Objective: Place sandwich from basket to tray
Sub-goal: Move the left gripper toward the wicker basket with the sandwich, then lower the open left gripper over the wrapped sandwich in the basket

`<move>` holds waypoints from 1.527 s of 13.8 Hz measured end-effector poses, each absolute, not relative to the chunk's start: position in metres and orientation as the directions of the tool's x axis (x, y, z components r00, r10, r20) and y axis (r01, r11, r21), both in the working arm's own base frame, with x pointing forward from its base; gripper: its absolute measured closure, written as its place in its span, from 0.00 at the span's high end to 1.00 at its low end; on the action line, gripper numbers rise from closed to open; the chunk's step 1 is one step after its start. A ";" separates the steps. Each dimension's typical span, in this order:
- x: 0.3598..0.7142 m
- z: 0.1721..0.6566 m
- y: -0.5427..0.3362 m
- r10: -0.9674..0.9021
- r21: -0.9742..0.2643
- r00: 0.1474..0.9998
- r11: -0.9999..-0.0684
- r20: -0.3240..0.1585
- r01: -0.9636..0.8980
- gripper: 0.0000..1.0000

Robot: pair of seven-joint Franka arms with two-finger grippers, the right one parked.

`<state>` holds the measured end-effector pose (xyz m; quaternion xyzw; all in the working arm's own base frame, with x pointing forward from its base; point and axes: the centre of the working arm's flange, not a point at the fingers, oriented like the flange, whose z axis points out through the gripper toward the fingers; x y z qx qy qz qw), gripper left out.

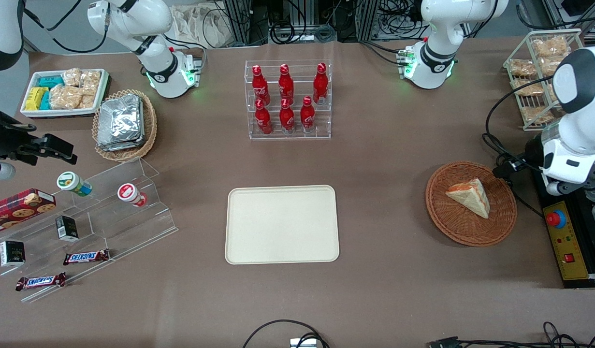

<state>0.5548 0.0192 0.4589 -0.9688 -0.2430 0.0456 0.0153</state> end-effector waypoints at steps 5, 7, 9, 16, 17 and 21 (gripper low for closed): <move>0.545 0.410 0.016 0.615 -0.038 0.787 -0.788 -0.035 0.614 1.00; 0.540 0.389 0.015 0.651 -0.025 0.759 -0.759 -0.016 0.651 1.00; 0.534 0.374 0.015 0.668 -0.013 0.744 -0.744 -0.002 0.668 1.00; 0.531 0.336 0.016 0.711 0.013 0.703 -0.703 0.024 0.711 1.00; 0.533 0.330 0.016 0.716 0.015 0.698 -0.698 0.025 0.716 1.00; 0.539 0.302 0.018 0.735 0.024 0.678 -0.678 0.032 0.734 1.00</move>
